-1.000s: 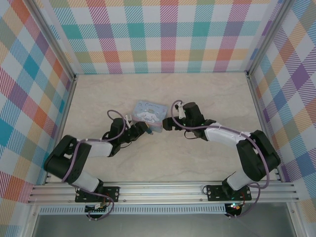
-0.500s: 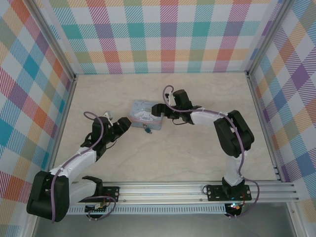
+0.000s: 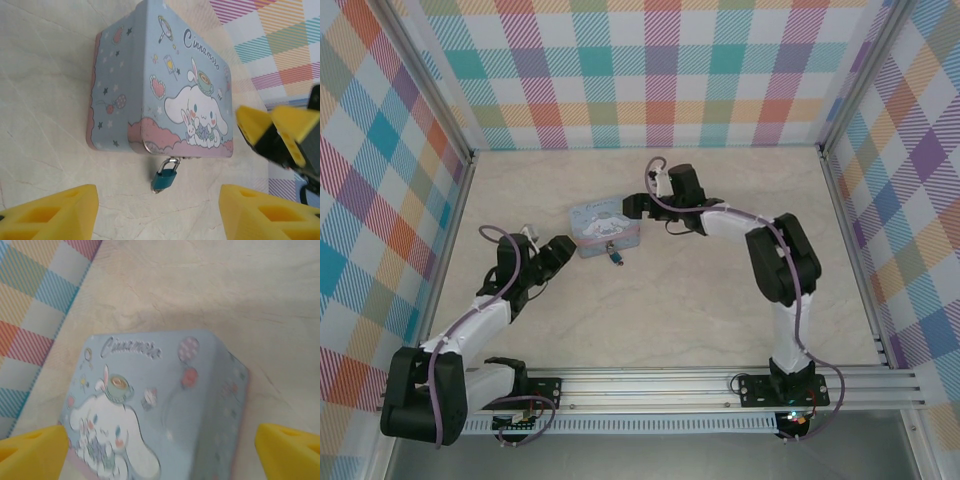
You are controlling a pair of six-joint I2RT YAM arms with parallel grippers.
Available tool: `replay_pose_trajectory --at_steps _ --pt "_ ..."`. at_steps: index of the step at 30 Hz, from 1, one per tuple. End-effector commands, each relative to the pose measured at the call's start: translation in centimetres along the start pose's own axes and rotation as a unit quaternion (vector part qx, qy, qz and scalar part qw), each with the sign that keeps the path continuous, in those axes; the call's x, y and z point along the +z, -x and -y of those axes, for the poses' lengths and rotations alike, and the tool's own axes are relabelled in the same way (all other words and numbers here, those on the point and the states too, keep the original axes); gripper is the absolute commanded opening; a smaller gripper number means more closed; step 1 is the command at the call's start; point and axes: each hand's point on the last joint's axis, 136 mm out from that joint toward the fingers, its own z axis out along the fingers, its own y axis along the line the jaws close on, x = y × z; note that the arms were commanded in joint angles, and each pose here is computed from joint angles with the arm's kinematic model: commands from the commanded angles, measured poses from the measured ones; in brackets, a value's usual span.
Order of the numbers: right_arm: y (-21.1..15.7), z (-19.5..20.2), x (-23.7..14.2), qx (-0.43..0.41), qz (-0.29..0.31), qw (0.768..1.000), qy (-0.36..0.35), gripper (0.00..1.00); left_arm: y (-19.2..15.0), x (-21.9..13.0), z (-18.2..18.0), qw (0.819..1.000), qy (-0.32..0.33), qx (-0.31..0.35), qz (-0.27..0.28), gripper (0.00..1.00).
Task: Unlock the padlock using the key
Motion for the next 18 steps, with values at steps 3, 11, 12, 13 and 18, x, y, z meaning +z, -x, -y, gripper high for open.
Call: replay_pose_trajectory --at_steps 3,11,12,13,18 --pt "-2.4 -2.8 -5.2 -0.048 0.006 0.998 0.027 0.87 2.7 1.0 2.9 0.999 -0.043 0.017 -0.007 0.64" --pt "-11.0 -4.3 -2.5 -0.092 -0.06 0.993 0.034 0.77 4.2 3.8 5.1 0.995 -0.082 0.023 -0.045 0.5" --pt "-11.3 -4.3 -2.0 -0.098 -0.061 0.993 0.032 0.76 4.3 4.0 5.5 0.994 -0.089 0.024 -0.05 0.48" --pt "-11.4 -4.3 -1.5 -0.106 -0.06 0.992 0.028 0.75 4.3 4.2 5.7 0.994 -0.095 0.024 -0.056 0.47" --pt "-11.6 -4.3 0.5 -0.131 -0.062 0.989 0.024 0.69 4.4 5.2 6.3 0.991 -0.106 0.027 -0.076 0.44"
